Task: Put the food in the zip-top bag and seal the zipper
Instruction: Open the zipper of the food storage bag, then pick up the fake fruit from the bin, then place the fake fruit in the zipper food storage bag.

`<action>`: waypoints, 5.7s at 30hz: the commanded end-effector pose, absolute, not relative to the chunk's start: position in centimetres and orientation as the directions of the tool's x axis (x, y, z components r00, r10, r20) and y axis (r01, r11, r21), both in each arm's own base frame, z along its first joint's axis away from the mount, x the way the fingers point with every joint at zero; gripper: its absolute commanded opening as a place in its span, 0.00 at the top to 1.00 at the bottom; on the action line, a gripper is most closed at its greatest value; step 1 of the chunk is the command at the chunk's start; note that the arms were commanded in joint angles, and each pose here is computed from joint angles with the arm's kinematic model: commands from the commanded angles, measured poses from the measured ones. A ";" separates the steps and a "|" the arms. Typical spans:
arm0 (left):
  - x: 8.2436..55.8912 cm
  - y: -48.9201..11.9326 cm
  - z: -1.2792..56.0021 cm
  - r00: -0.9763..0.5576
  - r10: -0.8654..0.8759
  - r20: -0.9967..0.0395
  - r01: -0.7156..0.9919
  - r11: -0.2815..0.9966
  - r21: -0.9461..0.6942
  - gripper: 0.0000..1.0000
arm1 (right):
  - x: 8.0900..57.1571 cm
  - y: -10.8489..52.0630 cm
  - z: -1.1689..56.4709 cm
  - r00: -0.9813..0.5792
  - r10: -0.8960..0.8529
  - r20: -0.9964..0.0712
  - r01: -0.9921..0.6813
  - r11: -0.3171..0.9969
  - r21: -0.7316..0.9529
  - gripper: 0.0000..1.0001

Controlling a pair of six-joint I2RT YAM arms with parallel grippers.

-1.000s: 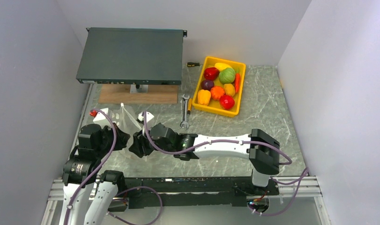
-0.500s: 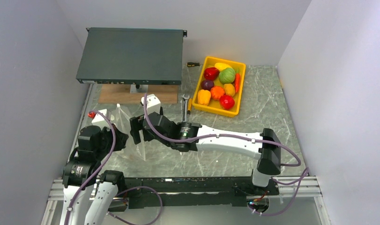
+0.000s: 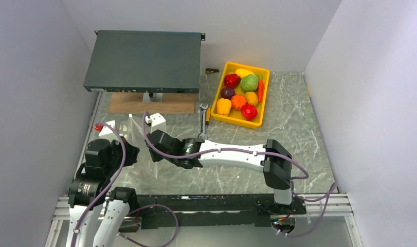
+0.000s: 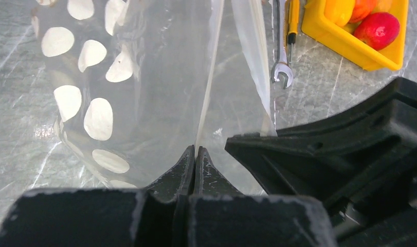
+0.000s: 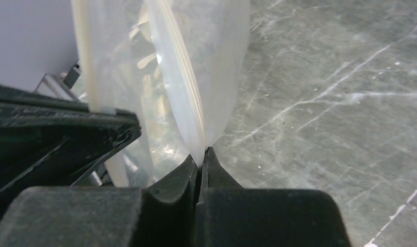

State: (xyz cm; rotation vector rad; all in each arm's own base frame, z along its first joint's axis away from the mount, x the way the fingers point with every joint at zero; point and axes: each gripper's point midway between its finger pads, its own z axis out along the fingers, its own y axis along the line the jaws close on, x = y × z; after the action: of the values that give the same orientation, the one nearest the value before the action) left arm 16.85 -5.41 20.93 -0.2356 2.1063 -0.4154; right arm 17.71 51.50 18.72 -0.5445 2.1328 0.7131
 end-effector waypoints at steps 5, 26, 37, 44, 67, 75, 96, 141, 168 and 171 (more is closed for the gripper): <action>17.2 -4.4 21.7 -0.491 -0.363 -0.792 -0.061 0.921 -0.385 0.84 | 15.2 52.7 24.3 -0.599 -0.016 -0.800 -0.645 0.601 0.471 1.00; 16.9 -4.4 22.2 -0.465 -0.367 -0.806 -0.047 0.919 -0.392 1.00 | 20.2 46.1 13.7 -0.810 0.084 -0.581 -0.390 0.662 0.640 1.00; 17.2 -4.9 21.7 -0.497 -0.352 -0.793 -0.030 0.920 -0.390 1.00 | 19.9 46.7 14.3 -0.794 0.015 -0.608 -0.464 0.632 0.621 0.97; 17.3 -4.9 21.5 -0.510 -0.350 -0.786 -0.037 0.922 -0.386 1.00 | 17.9 47.7 17.5 -0.704 -0.059 -0.708 -0.589 0.605 0.536 0.64; 17.3 -4.9 21.5 -0.508 -0.351 -0.787 -0.036 0.921 -0.388 1.00 | 31.0 22.6 21.8 -0.411 0.120 -0.904 -0.096 0.980 0.173 0.07; 17.3 -5.0 21.5 -0.512 -0.347 -0.786 -0.030 0.921 -0.388 1.00 | 40.2 11.7 18.6 -0.460 0.066 -0.886 0.245 0.968 -0.055 0.00; 17.4 -5.1 21.3 -0.523 -0.343 -0.780 -0.028 0.922 -0.387 1.00 | 45.2 8.8 6.6 -0.699 -0.079 -0.711 0.198 0.934 -0.298 0.00; 17.5 -5.4 21.4 -0.525 -0.338 -0.781 -0.013 0.921 -0.389 1.00 | 13.3 40.5 27.1 -0.276 0.068 -0.959 -0.902 0.327 0.283 0.97; 17.1 -5.3 21.8 -0.501 -0.343 -0.795 -0.007 0.920 -0.392 1.00 | 16.4 51.8 22.5 -0.348 -0.082 -0.934 -0.816 0.516 0.259 0.03; 17.1 -5.1 21.9 -0.491 -0.346 -0.799 -0.010 0.920 -0.392 1.00 | 16.5 51.8 22.7 -0.346 -0.094 -0.933 -0.815 0.524 0.250 0.00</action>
State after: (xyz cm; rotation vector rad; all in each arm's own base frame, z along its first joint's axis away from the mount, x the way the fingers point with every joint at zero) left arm 16.75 -5.20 20.67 -0.2701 2.1125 -0.4099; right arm 16.14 50.90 19.61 -0.8087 1.8228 0.8927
